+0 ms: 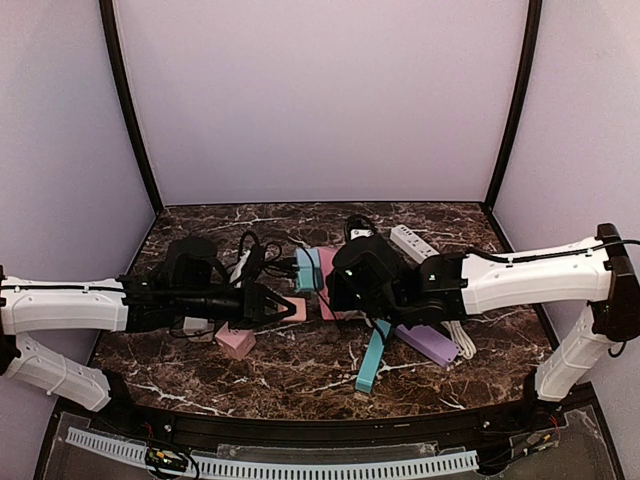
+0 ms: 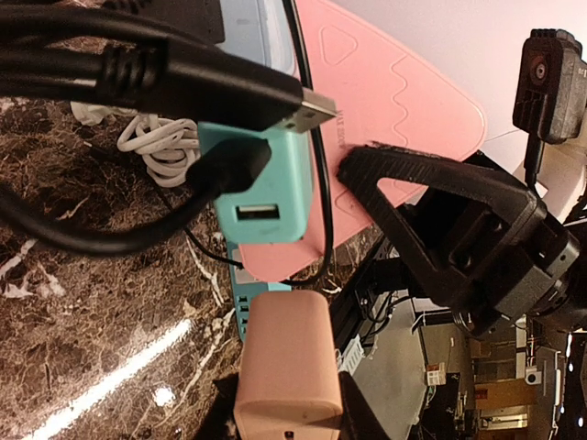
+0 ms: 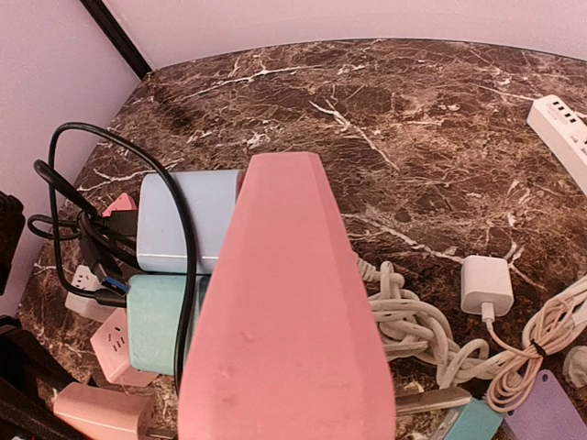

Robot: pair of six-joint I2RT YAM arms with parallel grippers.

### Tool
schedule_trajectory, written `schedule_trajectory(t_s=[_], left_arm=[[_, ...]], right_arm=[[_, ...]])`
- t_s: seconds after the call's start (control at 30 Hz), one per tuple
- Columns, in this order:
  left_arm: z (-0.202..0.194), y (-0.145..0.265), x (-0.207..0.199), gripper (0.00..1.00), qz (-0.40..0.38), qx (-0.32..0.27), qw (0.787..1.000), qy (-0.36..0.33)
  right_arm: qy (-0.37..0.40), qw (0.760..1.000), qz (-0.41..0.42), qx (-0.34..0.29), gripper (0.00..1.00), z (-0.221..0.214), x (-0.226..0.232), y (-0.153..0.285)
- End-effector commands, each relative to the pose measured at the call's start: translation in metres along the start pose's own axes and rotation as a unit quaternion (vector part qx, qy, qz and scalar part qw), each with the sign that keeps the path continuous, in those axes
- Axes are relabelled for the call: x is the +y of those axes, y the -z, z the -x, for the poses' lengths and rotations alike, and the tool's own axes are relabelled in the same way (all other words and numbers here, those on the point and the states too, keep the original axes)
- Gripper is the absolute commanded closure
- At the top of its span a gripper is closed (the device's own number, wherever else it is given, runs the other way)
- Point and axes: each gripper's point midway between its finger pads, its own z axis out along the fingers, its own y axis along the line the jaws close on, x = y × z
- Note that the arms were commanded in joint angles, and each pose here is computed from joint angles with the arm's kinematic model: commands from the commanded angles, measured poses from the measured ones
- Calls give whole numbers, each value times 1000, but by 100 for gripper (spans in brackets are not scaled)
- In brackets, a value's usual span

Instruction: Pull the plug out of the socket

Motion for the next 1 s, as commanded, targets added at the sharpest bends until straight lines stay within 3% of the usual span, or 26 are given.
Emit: schedule_trajectory(t_s=[0.0,0.37,0.57,0.8,0.97], left_arm=[[1,7,-9,99,-15,9,1000,-4],[2,11,-4,99,-10,10,1000,0],[11,41,11,99,24,-4,1000,-6],[22,79,67,99,102,3,994,23],[33,84,105,99,156,16,987,37]], right_arm=[[-1,998,11,-62,100,31,5,14],[-13,998,12,-64,100,37,7,18],[-9,998,12,-68,100,50,1,29],[-5,998,8,-55,100,62,-16,37],[-7,998,7,-55,100,71,-25,42]])
